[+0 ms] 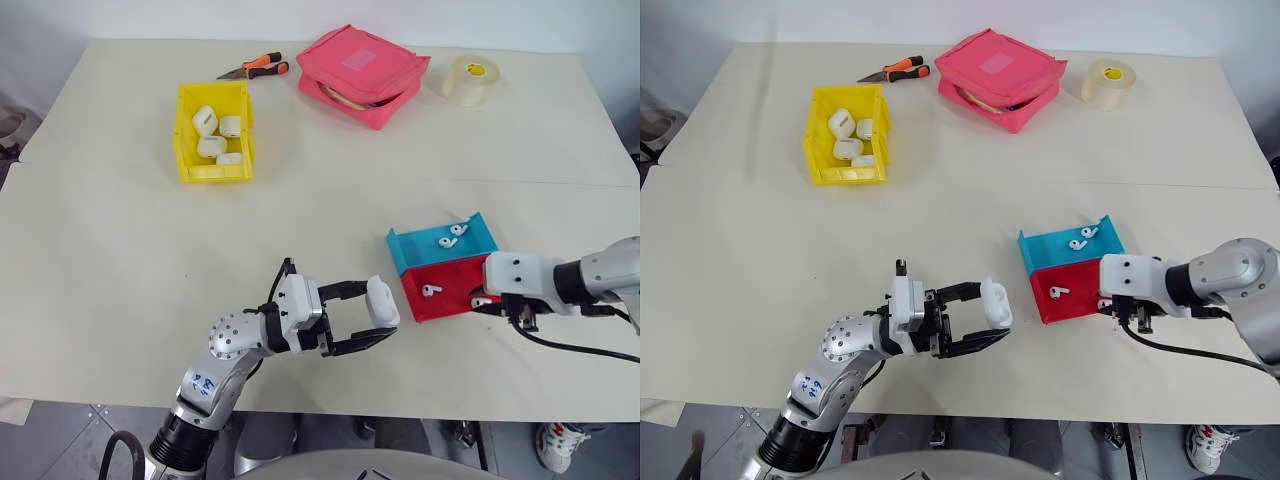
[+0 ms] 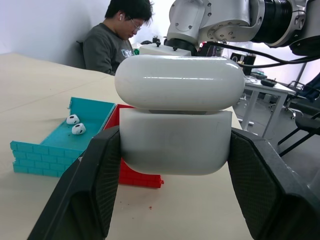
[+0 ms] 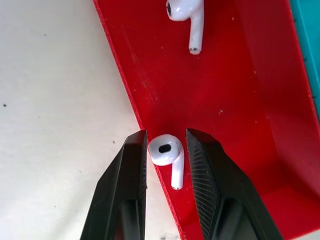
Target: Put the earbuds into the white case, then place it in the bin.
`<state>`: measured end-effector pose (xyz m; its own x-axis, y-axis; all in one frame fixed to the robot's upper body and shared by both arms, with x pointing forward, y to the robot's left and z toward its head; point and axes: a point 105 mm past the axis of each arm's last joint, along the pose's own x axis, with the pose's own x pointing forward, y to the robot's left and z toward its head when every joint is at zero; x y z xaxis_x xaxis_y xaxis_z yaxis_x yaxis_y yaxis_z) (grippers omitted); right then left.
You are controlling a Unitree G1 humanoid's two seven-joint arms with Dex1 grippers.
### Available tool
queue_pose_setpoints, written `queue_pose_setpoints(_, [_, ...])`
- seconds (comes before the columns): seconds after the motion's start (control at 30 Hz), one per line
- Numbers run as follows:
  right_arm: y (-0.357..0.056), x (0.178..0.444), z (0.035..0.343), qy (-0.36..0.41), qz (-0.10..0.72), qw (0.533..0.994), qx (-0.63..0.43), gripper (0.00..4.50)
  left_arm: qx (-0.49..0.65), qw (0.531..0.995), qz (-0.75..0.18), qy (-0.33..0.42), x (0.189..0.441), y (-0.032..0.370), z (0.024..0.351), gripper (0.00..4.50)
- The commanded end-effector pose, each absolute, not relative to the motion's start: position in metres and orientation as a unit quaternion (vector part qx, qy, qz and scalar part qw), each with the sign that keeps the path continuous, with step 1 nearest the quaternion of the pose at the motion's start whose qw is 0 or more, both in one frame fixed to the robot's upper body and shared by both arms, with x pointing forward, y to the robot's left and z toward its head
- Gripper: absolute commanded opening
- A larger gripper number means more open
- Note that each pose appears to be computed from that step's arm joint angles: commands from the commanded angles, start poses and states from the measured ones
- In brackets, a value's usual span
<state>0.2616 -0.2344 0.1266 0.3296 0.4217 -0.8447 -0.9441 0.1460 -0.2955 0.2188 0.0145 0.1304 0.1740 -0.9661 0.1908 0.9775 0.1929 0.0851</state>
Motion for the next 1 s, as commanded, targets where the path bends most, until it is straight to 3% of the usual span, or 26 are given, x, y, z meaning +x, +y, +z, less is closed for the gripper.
queue_pose_setpoints(0.03, [-0.235, 0.264, 0.129, 0.299, 0.492, 0.685, -0.445, 1.25, -0.020, 0.759, -0.637, -0.133, 0.213, 0.012, 0.143, 2.79])
queue_pose_setpoints(0.67, [-0.240, 0.266, 0.122, 0.310, 0.498, 0.672, -0.452, 1.25, -0.019, 0.761, -0.634, -0.134, 0.214, 0.012, 0.144, 2.79])
queue_pose_setpoints(0.8, [-0.240, 0.268, 0.123, 0.308, 0.495, 0.675, -0.452, 0.47, -0.019, 0.762, -0.633, -0.134, 0.214, 0.012, 0.143, 2.79])
queue_pose_setpoints(1.0, [-0.231, 0.273, 0.133, 0.285, 0.492, 0.697, -0.437, 0.47, -0.018, 0.762, -0.634, -0.133, 0.216, 0.012, 0.143, 2.79])
